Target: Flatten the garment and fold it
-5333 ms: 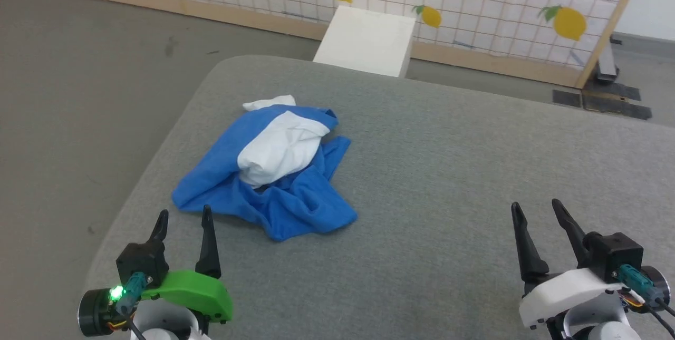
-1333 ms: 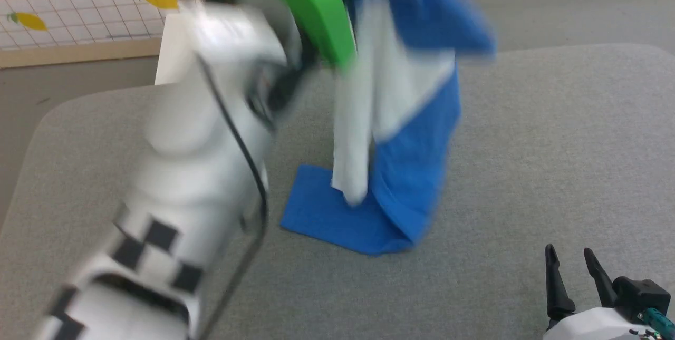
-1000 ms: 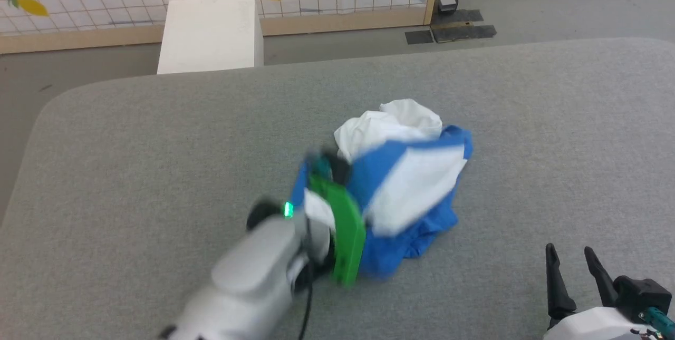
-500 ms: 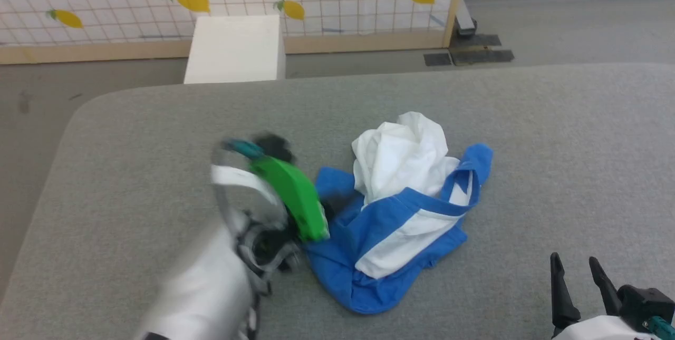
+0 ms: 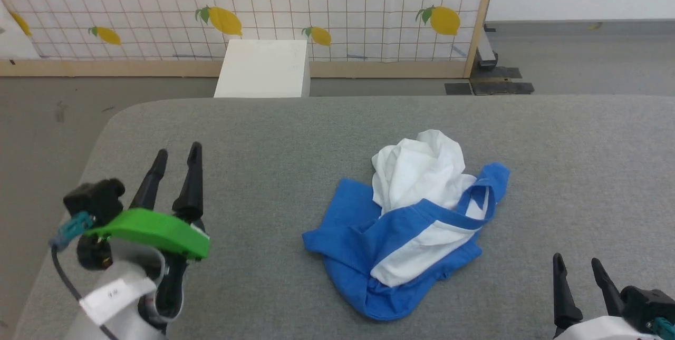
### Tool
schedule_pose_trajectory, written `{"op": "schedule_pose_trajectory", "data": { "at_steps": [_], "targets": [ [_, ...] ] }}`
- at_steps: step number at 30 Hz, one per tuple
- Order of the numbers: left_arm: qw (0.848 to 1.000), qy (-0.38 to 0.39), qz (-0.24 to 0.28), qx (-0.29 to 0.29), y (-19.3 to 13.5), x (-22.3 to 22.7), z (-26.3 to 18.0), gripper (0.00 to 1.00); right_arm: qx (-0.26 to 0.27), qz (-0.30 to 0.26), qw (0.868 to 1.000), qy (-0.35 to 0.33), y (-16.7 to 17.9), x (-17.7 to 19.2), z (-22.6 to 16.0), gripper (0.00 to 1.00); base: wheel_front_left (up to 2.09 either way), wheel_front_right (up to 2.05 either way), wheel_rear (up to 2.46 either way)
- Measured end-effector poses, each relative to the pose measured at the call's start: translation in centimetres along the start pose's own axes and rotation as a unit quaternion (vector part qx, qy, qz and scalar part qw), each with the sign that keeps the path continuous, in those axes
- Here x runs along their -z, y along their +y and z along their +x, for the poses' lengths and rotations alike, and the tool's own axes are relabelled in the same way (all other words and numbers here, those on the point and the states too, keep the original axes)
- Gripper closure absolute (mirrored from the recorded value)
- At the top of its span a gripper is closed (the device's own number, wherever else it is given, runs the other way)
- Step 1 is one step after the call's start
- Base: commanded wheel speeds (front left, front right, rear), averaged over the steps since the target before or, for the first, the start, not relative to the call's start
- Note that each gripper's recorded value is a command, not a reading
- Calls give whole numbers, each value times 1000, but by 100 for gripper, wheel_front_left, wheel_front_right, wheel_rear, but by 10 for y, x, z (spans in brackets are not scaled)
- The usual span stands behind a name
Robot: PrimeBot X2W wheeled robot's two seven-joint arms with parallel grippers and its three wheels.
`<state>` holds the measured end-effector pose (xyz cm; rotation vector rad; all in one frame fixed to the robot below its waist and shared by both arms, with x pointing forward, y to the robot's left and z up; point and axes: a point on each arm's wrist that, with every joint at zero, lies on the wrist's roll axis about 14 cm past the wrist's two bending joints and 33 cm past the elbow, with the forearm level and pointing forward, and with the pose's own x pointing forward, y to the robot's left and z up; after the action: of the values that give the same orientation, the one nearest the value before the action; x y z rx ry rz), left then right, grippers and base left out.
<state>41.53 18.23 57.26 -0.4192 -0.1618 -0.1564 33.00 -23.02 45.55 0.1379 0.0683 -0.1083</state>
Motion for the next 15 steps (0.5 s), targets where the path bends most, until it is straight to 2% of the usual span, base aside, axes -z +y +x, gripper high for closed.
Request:
{"op": "schedule_pose_trajectory", "data": {
  "at_steps": [4, 8, 15],
  "targets": [
    [998, -21, 46, -24, 9, -2, -20, 0, -3, 16, 1000, 19, 4, 6, 6, 0, 0, 0, 0],
    [997, -1, 59, -43, 15, 19, -35, 0, -10, 18, 998, 57, 12, 5, 30, 0, 0, 0, 0],
    [997, 19, 51, -60, 23, 40, -31, 0, -28, -51, 988, 142, 35, -22, 108, 0, 0, 0, 0]
  ]
}}
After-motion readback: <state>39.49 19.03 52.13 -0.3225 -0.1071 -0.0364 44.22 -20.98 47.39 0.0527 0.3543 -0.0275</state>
